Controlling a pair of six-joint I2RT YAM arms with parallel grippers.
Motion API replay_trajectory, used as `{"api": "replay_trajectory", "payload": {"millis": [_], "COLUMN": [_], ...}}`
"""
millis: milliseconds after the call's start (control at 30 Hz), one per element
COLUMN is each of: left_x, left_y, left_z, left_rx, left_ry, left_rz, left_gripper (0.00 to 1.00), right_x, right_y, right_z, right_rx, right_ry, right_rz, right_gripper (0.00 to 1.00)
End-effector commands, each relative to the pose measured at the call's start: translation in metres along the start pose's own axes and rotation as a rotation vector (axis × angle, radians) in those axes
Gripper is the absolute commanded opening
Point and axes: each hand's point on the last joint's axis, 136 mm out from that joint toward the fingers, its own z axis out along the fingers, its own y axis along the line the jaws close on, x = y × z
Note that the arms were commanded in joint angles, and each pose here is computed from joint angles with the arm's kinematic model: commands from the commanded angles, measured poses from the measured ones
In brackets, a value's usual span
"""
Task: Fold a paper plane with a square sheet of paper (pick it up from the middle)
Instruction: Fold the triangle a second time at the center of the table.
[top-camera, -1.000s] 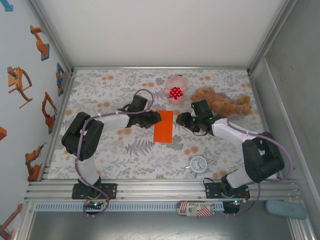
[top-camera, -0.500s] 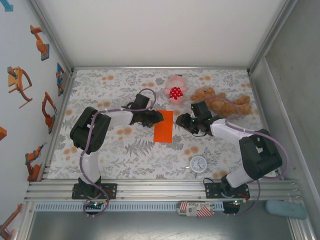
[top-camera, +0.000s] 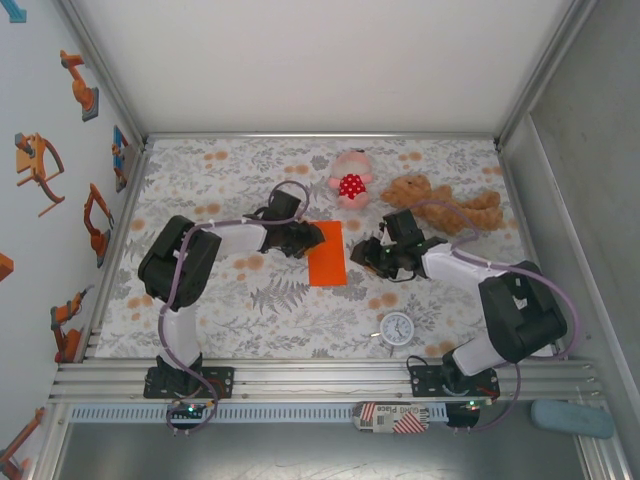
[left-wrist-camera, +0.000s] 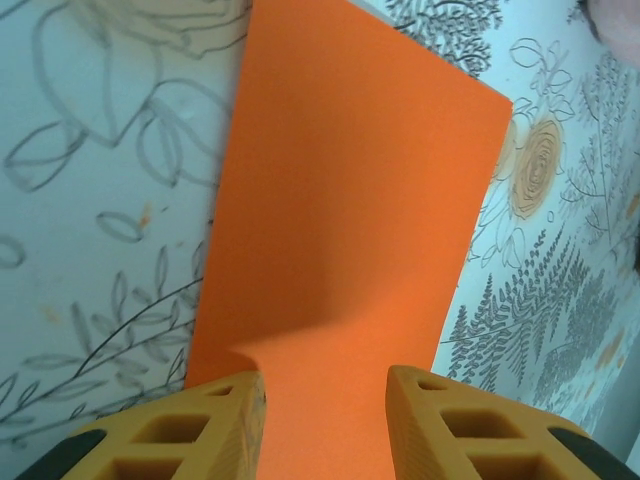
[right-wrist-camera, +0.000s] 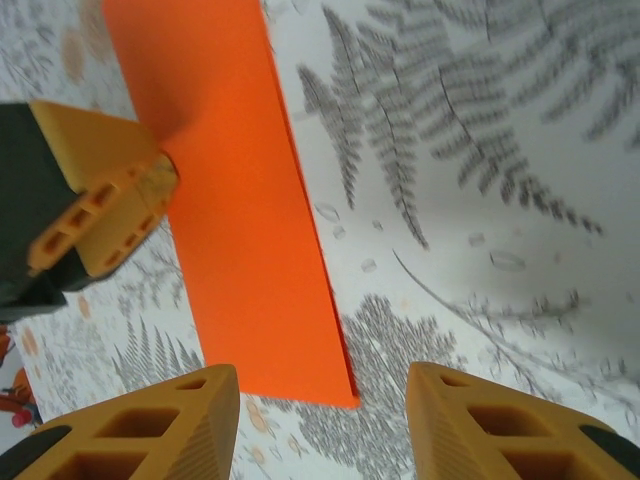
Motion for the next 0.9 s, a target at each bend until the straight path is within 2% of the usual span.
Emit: {"api": "replay_trajectory", "payload": {"millis": [0,300,500,867], "left_x": [0.017,0.025,0.026,0.028], "left_y": [0.043,0.056,0.059,0.059], "left_z": [-0.001,0.003,0.006,0.007], "left_rx": [-0.165,-0.199,-0.209,-0.21], "left_ry": [0.013,0.03,0.04,0.051], "left_rz": [-0.107,-0.122,-0.133,-0.137], "left_gripper": [0.38,0.38,0.37,0.37], "right_x": [0.019,0.037,0.04,0.044], "right_y": [0.0,0.0,-0.003,-0.002], "right_z": [-0.002,0.023,0.031,0.038], "right_rx": [-0.008,-0.008,0.005,-0.002], "right_ry": [0.066,0.138,0.164,0.189], "right_rz": [-0.001,-0.016,-0.011,-0.008], "right_gripper": [0.46,0.36,0.36,0.29]}}
